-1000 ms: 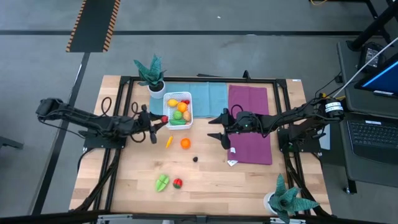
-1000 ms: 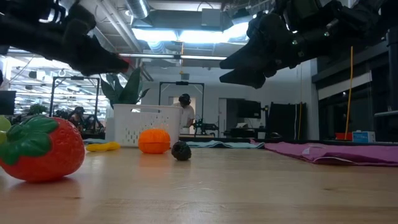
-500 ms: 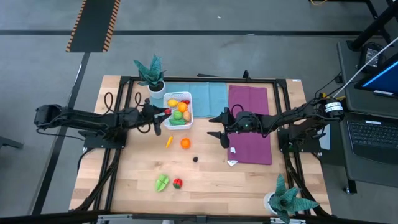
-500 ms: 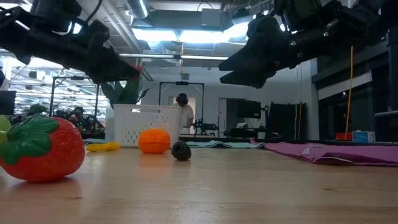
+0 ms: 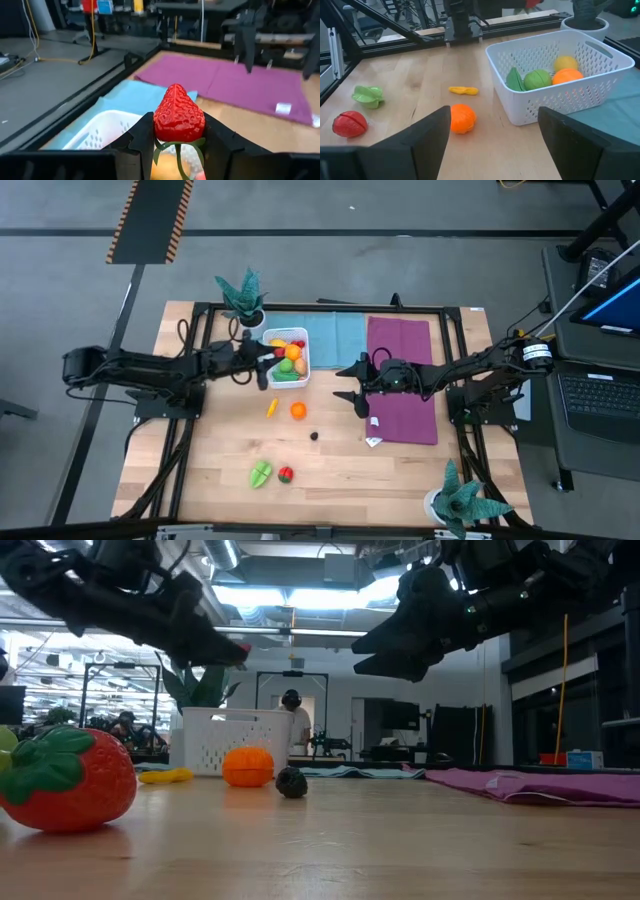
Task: Pick and placing Produce into tupperware
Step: Put the top red strawberry into the white basket
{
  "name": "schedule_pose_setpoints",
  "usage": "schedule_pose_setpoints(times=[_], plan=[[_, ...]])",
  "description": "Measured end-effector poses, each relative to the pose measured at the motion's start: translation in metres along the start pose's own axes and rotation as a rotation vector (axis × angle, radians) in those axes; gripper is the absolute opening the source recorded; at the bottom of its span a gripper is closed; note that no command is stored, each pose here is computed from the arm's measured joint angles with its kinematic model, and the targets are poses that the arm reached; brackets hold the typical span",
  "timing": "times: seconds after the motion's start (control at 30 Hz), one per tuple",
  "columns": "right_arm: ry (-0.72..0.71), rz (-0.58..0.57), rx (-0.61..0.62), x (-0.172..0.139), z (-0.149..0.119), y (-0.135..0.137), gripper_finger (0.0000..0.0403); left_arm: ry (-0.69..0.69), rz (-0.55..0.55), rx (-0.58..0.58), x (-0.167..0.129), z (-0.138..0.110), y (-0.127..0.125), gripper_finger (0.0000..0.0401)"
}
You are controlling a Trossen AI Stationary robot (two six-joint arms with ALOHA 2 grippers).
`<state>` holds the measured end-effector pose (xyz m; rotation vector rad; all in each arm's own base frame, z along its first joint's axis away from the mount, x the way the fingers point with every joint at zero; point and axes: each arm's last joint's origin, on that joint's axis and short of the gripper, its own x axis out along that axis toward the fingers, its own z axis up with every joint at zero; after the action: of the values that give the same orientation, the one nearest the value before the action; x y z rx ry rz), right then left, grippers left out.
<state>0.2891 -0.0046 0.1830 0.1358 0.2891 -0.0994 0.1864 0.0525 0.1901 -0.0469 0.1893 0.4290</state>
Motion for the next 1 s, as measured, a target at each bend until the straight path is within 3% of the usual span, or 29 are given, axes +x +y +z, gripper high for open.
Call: schedule_pose_setpoints(times=[0.23, 0.5, 0.7, 1.0], plan=[[0.000, -0.002, -0.035, 0.000, 0.000, 0.000, 0.0300, 0.099, -0.018, 0.019, 0.014, 0.002, 0.001, 0.0118], [0.000, -0.080, -0.254, 0.000, 0.000, -0.003, 0.0300, 0.154, -0.017, 0.047, 0.019, 0.002, 0.000, 0.0113], [-0.001, -0.081, -0.256, 0.000, 0.000, -0.003, 0.0300, 0.226, -0.015, 0.058, 0.019, 0.003, 0.000, 0.0116], [-0.001, -0.081, -0.254, 0.000, 0.000, -0.003, 0.0300, 0.397, 0.006, 0.093, 0.021, 0.022, 0.004, 0.0113]])
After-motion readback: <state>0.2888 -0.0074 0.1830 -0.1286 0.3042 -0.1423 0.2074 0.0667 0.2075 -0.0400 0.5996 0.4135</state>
